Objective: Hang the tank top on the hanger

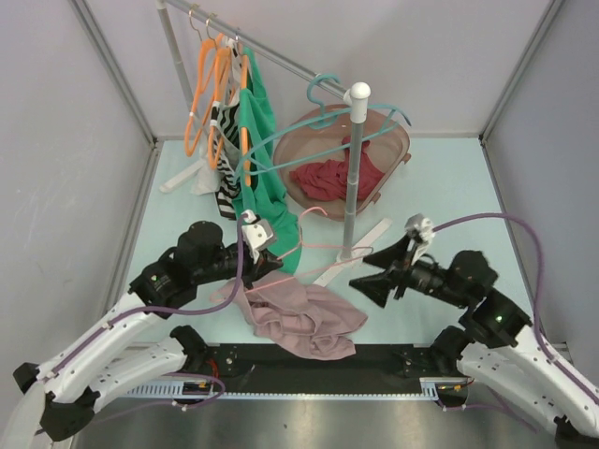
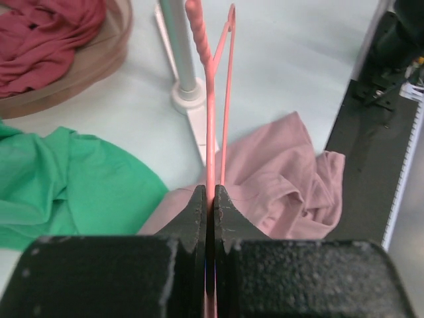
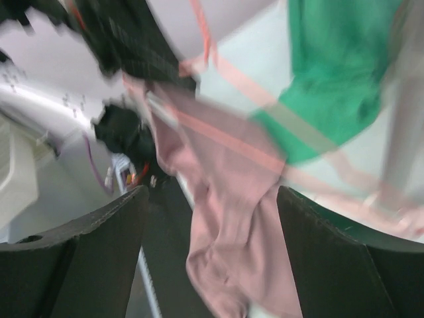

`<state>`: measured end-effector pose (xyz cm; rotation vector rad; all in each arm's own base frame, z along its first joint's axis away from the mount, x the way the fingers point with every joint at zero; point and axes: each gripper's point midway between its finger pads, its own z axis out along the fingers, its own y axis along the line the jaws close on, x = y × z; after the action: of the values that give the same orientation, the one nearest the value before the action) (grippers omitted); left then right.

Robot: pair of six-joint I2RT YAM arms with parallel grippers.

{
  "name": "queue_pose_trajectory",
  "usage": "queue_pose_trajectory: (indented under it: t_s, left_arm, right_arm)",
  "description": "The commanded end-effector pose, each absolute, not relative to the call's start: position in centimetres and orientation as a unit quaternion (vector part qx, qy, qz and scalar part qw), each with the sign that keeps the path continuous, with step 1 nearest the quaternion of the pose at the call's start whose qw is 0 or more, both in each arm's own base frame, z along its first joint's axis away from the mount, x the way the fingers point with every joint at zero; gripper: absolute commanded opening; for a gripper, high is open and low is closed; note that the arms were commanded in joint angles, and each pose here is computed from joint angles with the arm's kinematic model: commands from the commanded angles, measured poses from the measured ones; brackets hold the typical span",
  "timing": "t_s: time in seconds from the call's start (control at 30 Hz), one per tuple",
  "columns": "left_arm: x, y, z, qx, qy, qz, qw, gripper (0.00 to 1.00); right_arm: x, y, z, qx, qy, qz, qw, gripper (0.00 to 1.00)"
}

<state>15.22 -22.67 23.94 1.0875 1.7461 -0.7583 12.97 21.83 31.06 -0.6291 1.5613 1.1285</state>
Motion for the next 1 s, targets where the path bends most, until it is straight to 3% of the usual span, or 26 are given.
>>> queue_pose_trajectory:
  t_s: [0.0, 0.17, 0.5, 0.97]
  left_arm:
    - [17.3, -22.7, 25.2, 0.426, 0.69, -0.302, 0.5, 0.0]
    - [17.1, -22.6, 25.1, 0.419, 0.685, -0.313, 0.507, 0.0]
    - [16.9, -22.4, 24.7, 0.414, 0.686, -0.316, 0.508, 0.0]
    - [16.7, -22.4, 24.8, 0.414, 0.684, -0.32, 0.507, 0.0]
  right_arm:
    - [11.0, 23.6, 26.0, -0.237, 0.701, 0.488, 0.463, 0.83]
    - [9.8, 27.4, 21.3, -0.248, 0.731, 0.47, 0.428, 0.82]
    - [12.7, 31.6, 13.7, -0.232, 0.806, 0.365, 0.404, 0.82]
    - [10.8, 33.6, 9.5, -0.271, 0.816, 0.362, 0.36, 0.79]
